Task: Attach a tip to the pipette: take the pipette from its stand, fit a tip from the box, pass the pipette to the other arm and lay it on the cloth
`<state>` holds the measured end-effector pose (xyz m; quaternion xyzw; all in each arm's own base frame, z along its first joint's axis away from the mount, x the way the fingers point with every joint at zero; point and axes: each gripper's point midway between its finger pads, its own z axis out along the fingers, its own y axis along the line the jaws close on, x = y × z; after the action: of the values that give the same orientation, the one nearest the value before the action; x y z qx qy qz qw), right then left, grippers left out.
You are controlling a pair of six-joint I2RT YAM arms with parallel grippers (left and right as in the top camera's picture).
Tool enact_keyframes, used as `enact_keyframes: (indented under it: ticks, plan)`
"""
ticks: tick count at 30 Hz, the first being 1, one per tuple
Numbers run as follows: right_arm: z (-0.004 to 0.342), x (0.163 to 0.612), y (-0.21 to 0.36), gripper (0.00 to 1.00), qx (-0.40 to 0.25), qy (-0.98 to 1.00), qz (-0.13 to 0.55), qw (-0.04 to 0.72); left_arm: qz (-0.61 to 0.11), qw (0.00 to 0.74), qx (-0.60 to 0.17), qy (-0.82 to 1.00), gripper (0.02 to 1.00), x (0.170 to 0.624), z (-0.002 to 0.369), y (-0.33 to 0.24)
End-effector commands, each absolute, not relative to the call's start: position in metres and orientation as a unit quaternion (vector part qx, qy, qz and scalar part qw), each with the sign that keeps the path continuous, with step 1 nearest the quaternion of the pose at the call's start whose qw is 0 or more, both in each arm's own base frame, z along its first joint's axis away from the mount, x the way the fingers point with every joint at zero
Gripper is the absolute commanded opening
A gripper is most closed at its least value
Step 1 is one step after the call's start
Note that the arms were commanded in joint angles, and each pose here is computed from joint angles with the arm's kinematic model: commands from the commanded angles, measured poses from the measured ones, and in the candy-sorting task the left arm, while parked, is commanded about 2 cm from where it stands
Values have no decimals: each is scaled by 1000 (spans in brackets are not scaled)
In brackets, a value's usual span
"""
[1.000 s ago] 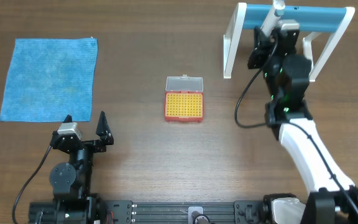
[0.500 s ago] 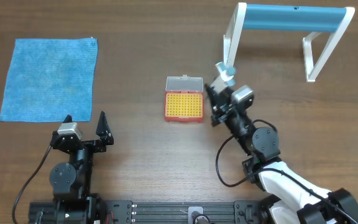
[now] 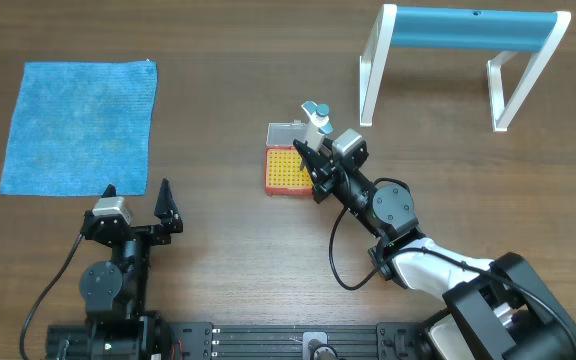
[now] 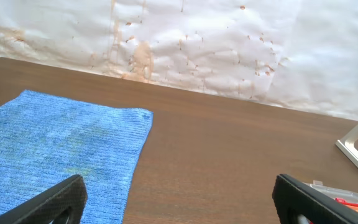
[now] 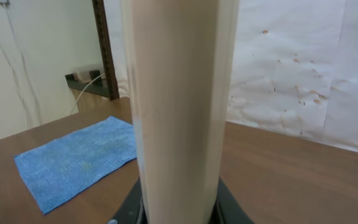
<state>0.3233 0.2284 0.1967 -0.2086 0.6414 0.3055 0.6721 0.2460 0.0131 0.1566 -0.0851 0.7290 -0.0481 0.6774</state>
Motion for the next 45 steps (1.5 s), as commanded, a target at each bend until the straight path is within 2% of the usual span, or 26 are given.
enact_keyframes:
  ticks: [1, 8, 26, 45]
  plan:
    - [201, 332, 238, 82, -213, 635, 311, 674, -44, 677, -93, 728, 965, 246, 156, 16]
    - [182, 340, 242, 80, -215, 652, 308, 658, -44, 677, -93, 728, 963, 246, 156, 16]
    - [169, 342, 244, 80, -244, 658, 278, 656, -44, 677, -93, 728, 965, 246, 156, 16]
    - [169, 338, 251, 80, -264, 652, 289, 649, -44, 677, -93, 729, 963, 245, 156, 16]
